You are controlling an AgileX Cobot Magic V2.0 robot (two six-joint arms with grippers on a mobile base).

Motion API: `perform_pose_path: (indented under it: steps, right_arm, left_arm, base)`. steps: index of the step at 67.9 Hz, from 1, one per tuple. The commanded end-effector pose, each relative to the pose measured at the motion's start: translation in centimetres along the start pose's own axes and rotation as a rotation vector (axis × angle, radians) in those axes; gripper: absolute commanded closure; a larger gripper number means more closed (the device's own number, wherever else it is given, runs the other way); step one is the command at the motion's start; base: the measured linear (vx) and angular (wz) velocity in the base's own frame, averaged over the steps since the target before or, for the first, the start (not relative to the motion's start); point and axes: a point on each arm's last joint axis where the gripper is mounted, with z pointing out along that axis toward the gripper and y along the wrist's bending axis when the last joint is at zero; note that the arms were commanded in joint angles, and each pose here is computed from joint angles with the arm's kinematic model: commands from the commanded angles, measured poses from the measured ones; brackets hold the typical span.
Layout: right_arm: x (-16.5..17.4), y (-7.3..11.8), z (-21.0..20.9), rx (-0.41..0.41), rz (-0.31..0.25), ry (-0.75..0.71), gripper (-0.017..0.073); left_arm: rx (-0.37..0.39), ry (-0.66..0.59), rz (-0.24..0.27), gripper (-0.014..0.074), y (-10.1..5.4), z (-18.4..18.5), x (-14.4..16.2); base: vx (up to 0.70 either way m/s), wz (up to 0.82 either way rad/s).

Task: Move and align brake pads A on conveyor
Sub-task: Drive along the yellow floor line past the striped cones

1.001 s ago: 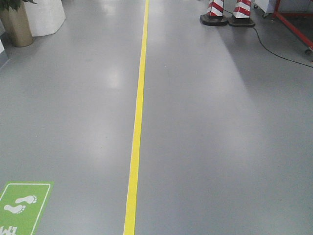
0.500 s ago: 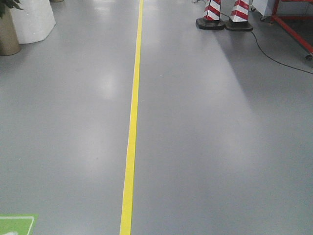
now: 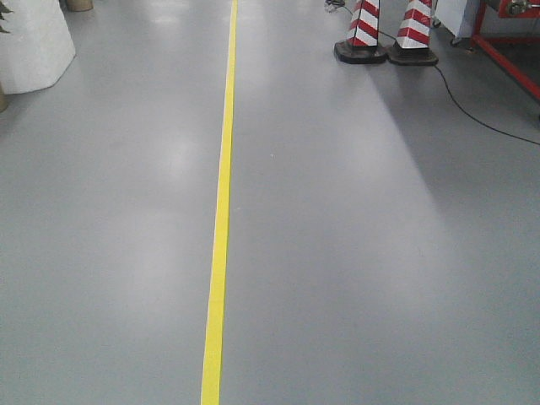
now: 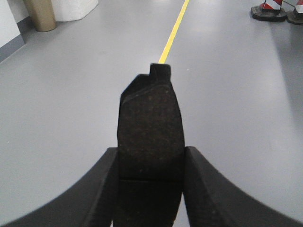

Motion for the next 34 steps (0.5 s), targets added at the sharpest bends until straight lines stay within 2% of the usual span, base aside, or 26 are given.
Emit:
perform_pose_path:
  steps: [1, 34]
  right_arm:
    - [-1.58, 0.06, -0.4, -0.005, -0.018, -0.109, 0.0564]
    - [-1.58, 0.07, -0.4, -0.005, -0.018, -0.109, 0.0564]
  left_arm:
    - [0.032, -0.107, -0.002, 0.0599, -0.42, -0.36, -1.6]
    - [0.032, -0.107, -0.002, 0.0599, -0.42, -0.36, -1.61]
  base:
    - [0.63, 0.0]
    - [0.69, 0.07]
